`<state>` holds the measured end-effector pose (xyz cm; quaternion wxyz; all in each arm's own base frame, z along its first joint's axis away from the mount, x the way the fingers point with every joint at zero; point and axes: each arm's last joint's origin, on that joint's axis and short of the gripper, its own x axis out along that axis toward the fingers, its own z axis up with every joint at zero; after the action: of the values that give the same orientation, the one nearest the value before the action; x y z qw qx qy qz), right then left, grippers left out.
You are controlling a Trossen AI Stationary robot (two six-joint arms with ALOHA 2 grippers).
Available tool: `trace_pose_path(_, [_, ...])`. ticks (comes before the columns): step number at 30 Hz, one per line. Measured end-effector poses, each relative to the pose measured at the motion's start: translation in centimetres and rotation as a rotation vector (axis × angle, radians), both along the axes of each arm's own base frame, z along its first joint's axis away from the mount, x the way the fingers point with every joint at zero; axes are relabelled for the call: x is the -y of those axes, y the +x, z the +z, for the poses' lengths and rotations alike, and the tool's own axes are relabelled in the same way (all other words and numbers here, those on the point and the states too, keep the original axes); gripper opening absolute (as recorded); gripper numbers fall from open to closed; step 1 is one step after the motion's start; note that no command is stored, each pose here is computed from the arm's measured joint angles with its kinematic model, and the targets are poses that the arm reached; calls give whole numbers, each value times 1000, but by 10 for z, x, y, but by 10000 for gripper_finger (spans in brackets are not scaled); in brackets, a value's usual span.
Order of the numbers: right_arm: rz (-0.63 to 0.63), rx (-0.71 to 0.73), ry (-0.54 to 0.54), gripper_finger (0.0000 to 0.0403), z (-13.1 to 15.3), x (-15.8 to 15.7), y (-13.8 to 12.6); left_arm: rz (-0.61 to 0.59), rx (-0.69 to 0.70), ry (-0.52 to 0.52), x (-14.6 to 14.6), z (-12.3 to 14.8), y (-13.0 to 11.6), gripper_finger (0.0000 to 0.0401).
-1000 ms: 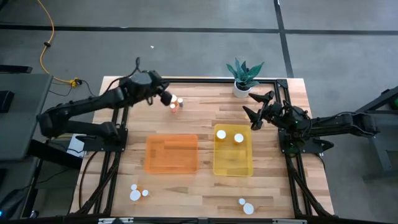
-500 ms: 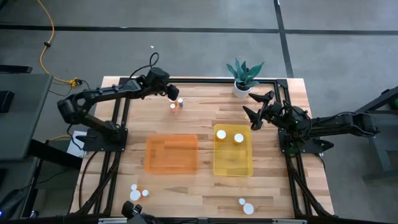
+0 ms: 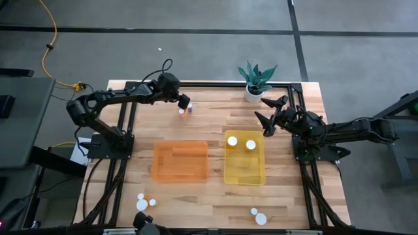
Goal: Pick and place medicine bottles into bin by pill shape (circle, oval)
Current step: Put the top orange capsule bottle into the yellow bin
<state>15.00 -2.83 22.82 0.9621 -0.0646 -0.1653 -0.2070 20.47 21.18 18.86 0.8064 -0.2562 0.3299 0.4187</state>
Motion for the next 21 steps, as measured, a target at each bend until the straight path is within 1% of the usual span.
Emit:
trace_pose_path(3, [0,-1,0,301,0,0,0,-41,-40,-23,5,-3,0,301])
trace_pose_path(9, [0,-1,0,301,0,0,0,-104,-85,-14,11,-4,4,301])
trace_pose_path(12, [0,-1,0,301,0,0,0,-88,-106,5,12,-4,5,301])
trace_pose_path(16, [0,-1,0,301,0,0,0,-81,-126,-1,12,-6,3,301])
trace_pose_path(21, [0,-1,0,301,0,0,0,-74,-153,1,8,-14,5,301])
